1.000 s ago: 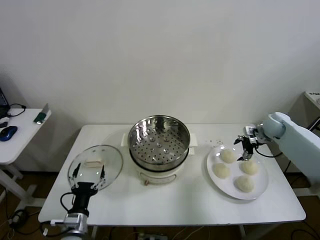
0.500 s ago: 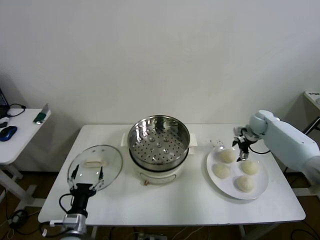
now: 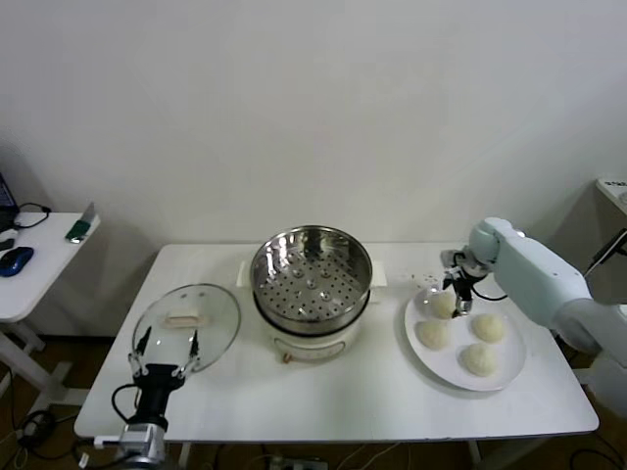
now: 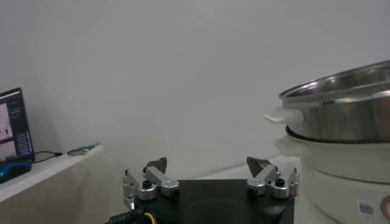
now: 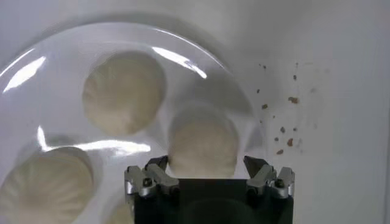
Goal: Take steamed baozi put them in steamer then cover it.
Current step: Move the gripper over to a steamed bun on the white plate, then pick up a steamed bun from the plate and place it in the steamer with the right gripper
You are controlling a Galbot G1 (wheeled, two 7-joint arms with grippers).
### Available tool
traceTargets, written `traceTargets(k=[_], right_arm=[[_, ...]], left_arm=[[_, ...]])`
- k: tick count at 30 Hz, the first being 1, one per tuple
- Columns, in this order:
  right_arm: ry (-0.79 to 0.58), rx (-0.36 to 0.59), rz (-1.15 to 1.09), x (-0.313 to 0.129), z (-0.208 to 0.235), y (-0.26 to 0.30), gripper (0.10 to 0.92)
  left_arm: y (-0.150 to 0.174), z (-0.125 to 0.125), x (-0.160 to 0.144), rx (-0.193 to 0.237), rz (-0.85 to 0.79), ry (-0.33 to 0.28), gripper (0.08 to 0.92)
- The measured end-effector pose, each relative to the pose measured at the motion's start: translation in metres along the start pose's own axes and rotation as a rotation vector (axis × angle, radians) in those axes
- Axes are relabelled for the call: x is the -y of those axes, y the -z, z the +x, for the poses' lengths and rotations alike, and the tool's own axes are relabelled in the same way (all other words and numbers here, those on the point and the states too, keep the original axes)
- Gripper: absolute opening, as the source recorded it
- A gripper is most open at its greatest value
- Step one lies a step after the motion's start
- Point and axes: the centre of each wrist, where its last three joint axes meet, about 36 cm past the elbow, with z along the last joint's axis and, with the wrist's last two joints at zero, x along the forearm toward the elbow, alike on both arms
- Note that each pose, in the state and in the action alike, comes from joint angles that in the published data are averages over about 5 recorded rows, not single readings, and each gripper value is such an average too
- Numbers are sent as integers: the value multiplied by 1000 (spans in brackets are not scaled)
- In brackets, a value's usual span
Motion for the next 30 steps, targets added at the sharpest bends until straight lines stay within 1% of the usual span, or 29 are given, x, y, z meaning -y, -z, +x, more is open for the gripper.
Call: traceTargets(k=[8,13,18,23,26,30], right_arm=[[14,-3,3,2,0,-2,720],[14,4,9,5,4,-1,696],[7,9,29,10,17,-2,693],[-15,4,94,23,50,1,695],[-39,0,163,33,81,11,696],[-73,-7,291,47,129,39,696]], left_arm=[[0,1,1,1,-1,1,823],[-1,2,1,-2,-2,-1,823],[-1,5,3,-3,-3,-8,823],[-1,8,3,-3,-5,-10,823],[-2,10,2,-5,-8,-10,823],[-3,13,1,-9,-10,-13,823]])
